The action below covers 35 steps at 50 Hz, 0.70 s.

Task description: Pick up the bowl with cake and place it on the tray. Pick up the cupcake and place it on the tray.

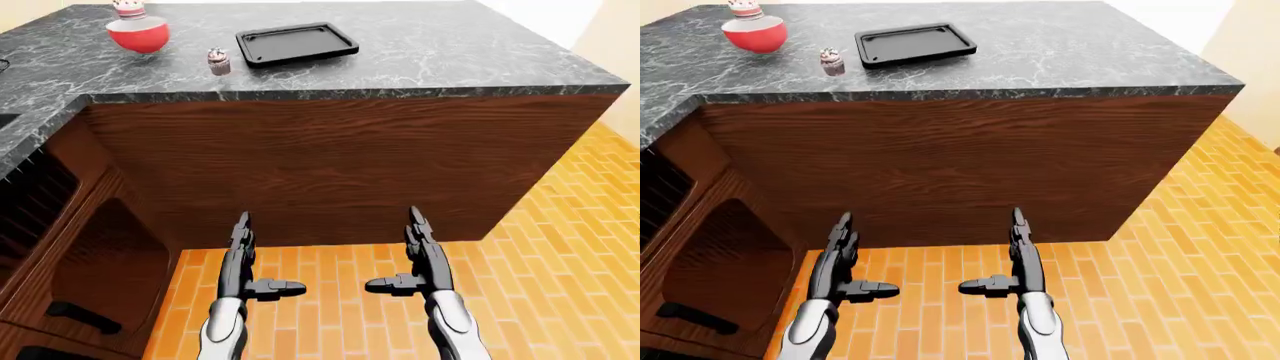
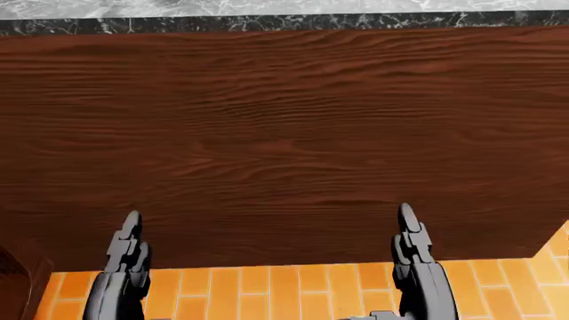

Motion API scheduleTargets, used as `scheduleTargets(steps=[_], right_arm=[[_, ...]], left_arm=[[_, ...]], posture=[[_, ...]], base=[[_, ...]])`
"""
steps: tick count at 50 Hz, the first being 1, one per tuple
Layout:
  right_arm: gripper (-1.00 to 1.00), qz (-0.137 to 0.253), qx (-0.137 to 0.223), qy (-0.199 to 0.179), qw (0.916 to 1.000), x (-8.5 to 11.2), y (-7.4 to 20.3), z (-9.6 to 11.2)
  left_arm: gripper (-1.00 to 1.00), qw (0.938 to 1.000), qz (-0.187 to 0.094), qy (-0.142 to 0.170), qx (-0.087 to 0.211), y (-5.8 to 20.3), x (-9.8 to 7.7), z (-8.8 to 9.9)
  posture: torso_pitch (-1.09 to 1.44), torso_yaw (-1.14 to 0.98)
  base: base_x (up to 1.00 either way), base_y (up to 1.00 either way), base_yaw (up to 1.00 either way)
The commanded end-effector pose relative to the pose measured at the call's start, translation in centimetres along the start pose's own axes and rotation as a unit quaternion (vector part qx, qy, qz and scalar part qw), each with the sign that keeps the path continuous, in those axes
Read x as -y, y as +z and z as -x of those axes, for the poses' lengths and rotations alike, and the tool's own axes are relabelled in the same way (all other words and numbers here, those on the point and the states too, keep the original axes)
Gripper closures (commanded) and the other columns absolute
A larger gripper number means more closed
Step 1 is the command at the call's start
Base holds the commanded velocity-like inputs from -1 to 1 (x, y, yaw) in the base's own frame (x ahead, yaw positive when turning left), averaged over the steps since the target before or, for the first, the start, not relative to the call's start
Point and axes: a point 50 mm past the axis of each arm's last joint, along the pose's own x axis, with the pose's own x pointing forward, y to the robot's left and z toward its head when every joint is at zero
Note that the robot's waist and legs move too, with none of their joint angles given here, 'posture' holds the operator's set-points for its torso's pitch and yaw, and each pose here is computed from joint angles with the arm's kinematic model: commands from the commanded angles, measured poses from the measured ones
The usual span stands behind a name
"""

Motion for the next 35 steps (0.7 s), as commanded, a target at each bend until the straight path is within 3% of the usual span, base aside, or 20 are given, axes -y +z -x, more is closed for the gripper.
scheduleTargets(steps=[1, 11, 18, 28, 35], right_arm=[[-1.0, 0.0, 0.084, 0.008, 0.9964, -0.2, 3.3, -0.6], [-1.0, 0.01, 0.095, 0.013, 0.9953, -0.5, 3.8, -0.7], [-1.0, 0.017, 0.122, 0.012, 0.9923, -0.7, 7.1, -0.3], [-1.0, 0.014, 0.136, 0.017, 0.9904, -1.0, 8.4, -0.1], [-1.0, 0.008, 0.162, 0.027, 0.9863, -1.3, 11.9, 0.8]], left_arm=[[-1.0, 0.9963, -0.005, -0.006, 0.085, 3.6, 0.5, -0.5], [-1.0, 0.9961, 0.002, -0.013, 0.087, 4.5, 0.7, -0.3], [-1.0, 0.9931, -0.011, -0.019, 0.115, 8.7, 1.1, 0.9], [-1.0, 0.9912, -0.021, -0.017, 0.129, 10.5, 1.0, 1.3], [-1.0, 0.9871, -0.027, -0.014, 0.157, 14.6, 0.7, 2.4]], posture=[[0.0, 0.0], [0.0, 0.0], [0.0, 0.0], [0.0, 0.0], [0.0, 0.0]], base=[[0.0, 0.0, 0.0], [0.0, 0.0, 0.0], [0.0, 0.0, 0.0], [0.0, 0.0, 0.0], [0.0, 0.0, 0.0]])
